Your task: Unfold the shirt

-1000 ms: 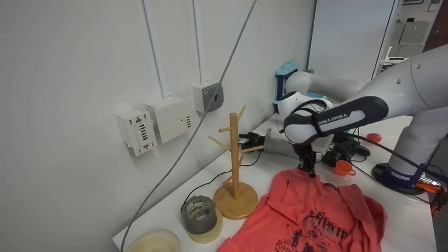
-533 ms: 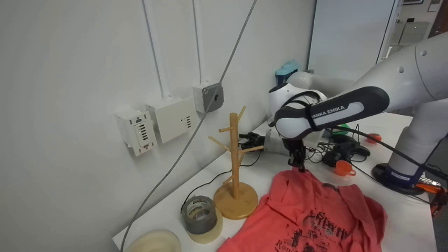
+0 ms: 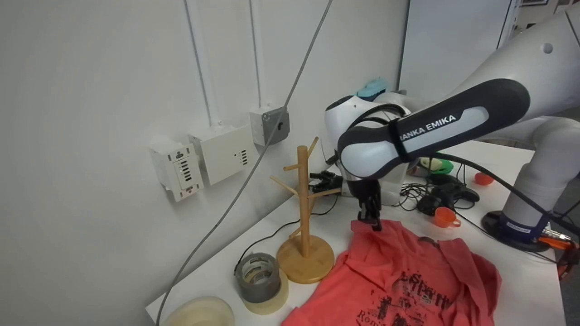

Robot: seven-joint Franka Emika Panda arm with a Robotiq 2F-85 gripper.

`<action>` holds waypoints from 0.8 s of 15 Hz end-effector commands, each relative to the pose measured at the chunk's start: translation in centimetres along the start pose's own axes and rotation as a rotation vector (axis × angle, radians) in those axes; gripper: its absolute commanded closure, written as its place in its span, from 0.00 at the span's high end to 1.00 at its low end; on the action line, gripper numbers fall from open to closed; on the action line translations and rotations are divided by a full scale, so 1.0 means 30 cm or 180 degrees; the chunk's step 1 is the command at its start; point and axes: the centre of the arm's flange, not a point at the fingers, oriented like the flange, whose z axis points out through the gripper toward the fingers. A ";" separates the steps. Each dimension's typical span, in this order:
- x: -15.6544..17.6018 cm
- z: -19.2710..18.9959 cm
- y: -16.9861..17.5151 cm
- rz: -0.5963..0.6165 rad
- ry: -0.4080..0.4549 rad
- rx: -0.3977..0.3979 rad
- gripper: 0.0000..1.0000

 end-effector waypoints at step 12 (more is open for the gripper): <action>-0.172 -0.005 -0.422 -0.0495 0.0239 0.0560 0.00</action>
